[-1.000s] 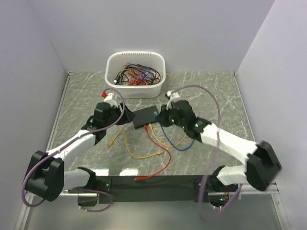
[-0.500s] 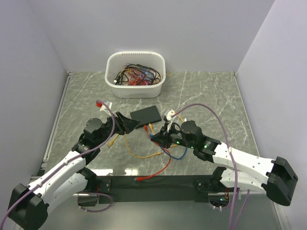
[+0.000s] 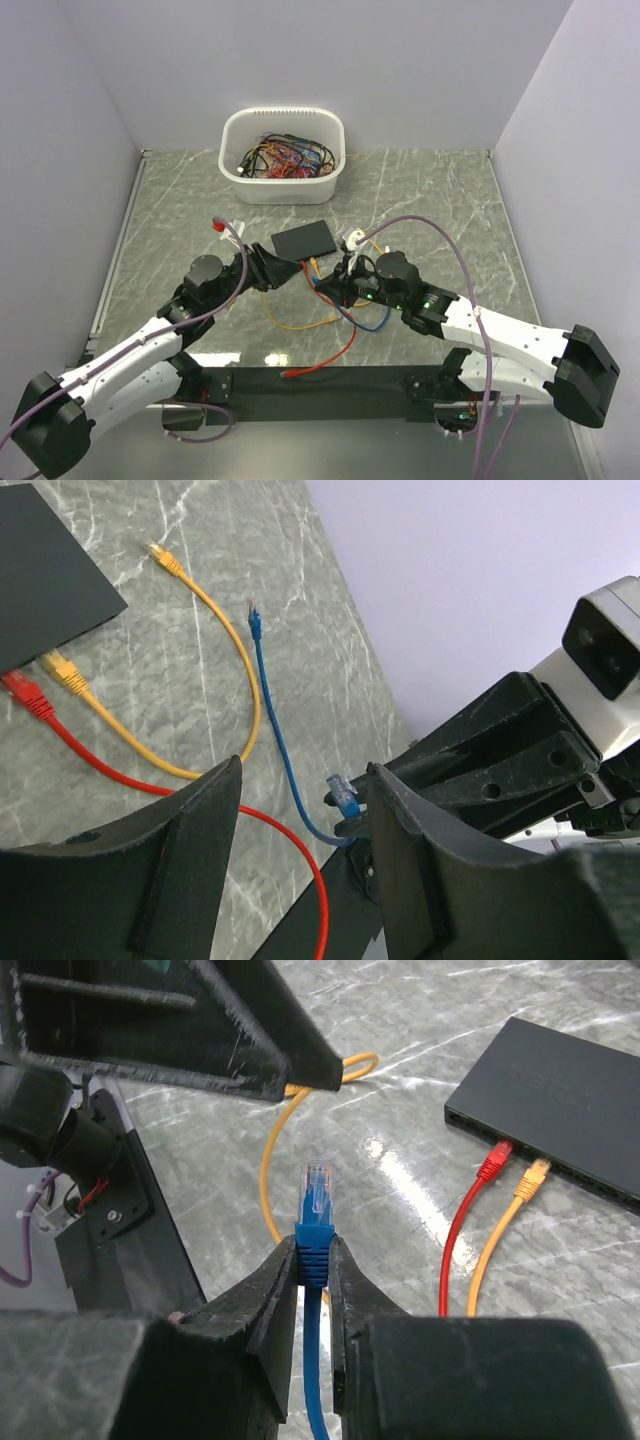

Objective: Insert the plug into the switch port

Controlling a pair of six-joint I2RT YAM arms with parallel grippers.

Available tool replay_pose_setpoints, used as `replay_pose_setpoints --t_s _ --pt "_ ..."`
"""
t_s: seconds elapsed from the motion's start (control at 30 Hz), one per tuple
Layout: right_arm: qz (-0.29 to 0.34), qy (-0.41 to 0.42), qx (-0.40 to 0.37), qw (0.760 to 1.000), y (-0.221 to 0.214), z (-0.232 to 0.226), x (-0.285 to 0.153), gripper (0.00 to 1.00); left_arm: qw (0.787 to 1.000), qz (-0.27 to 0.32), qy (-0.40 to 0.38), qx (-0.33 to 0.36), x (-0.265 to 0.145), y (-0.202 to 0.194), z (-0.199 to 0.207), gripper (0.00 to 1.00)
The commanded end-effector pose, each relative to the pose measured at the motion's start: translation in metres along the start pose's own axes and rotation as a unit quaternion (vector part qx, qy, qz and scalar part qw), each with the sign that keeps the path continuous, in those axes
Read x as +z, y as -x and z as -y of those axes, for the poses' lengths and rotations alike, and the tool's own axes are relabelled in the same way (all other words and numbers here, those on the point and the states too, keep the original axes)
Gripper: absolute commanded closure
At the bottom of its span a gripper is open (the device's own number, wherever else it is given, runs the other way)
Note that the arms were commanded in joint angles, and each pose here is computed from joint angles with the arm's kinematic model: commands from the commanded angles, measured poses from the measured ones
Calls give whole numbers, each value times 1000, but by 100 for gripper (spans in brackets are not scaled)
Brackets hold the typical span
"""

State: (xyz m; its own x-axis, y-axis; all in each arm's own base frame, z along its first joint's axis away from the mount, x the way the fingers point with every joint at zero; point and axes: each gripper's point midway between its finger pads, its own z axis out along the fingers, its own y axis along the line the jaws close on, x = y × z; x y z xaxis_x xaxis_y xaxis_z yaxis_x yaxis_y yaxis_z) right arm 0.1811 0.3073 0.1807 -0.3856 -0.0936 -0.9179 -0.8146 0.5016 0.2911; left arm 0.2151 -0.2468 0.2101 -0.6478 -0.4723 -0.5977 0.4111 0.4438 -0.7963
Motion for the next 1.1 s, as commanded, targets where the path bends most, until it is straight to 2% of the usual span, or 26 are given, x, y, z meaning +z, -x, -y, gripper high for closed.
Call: replay_pose_setpoints --t_s 0.0,0.6,0.8,1.07 --pt "26 -8 -12 1000 14 2 3 100 999 24 -25 -6 3 6 12 42" --pt "17 -8 -15 1000 11 -1 6 100 999 -3 -31 -23 25 -19 21 51" --pt "16 -9 -16 1000 10 -1 7 100 999 -6 -33 -19 27 -20 25 64" --pt "21 -17 -15 1000 12 1 6 100 999 -13 -38 -17 31 -25 27 94"
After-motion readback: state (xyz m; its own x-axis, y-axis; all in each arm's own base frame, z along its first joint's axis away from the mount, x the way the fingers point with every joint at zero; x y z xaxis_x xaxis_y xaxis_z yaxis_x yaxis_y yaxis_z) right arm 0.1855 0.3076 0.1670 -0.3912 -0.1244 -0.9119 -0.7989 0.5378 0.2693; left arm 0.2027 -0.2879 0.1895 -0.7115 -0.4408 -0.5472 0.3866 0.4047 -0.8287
